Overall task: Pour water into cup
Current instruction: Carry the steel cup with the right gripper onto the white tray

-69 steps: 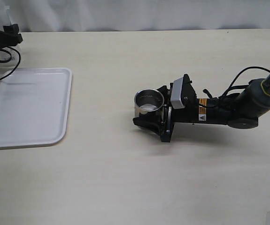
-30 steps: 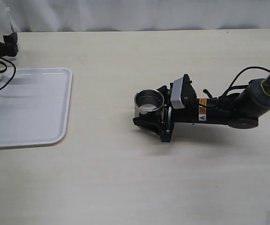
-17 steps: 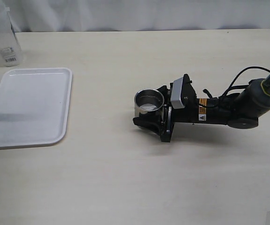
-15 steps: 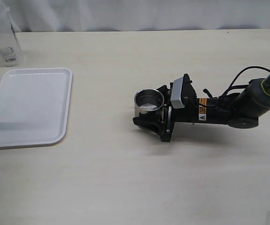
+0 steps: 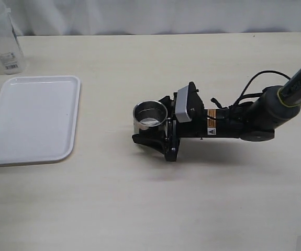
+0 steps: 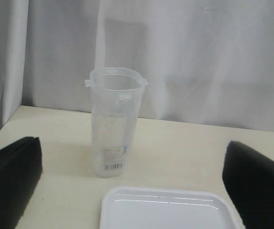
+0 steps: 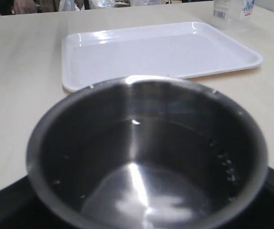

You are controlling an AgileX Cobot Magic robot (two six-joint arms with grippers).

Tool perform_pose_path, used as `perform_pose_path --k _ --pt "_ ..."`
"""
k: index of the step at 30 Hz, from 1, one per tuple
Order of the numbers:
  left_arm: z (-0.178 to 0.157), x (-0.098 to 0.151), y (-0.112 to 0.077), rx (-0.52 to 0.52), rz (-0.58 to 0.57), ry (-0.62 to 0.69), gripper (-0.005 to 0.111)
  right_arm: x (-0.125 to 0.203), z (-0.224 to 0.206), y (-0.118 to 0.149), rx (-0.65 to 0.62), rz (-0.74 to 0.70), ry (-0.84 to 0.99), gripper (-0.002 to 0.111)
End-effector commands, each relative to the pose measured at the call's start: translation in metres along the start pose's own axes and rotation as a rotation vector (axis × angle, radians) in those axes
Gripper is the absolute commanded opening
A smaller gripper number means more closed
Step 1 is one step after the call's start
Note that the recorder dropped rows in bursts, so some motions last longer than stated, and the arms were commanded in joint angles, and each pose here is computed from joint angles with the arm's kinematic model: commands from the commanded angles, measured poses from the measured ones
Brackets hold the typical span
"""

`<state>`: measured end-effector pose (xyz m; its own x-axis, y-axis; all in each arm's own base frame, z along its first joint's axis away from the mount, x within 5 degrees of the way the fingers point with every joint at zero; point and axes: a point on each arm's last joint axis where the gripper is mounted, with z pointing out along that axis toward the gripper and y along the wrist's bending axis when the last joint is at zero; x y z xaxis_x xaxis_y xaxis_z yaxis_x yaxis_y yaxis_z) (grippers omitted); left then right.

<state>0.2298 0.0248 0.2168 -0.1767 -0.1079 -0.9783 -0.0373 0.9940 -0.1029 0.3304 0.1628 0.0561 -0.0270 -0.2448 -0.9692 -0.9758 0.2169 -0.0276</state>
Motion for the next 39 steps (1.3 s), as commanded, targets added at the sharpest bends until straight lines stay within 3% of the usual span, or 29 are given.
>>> perform_pose_path --k 1,6,19,27,39 --pt "-0.001 0.000 0.000 -0.003 -0.014 -0.001 0.096 -0.025 0.016 -0.004 -0.026 0.023 -0.076 0.004" --pt "-0.001 0.000 0.000 -0.004 -0.013 0.001 0.096 -0.051 0.047 0.001 -0.097 -0.022 -0.124 0.004" --pt "-0.001 0.001 0.000 -0.005 -0.011 0.005 0.096 -0.108 0.126 0.010 -0.127 -0.079 -0.147 0.004" --pt "-0.001 0.001 0.000 -0.005 -0.011 0.005 0.096 -0.112 0.179 0.018 -0.136 -0.076 -0.120 0.004" --pt "-0.001 0.001 0.000 -0.005 -0.011 0.005 0.096 -0.093 0.228 0.001 -0.107 -0.010 -0.130 0.004"
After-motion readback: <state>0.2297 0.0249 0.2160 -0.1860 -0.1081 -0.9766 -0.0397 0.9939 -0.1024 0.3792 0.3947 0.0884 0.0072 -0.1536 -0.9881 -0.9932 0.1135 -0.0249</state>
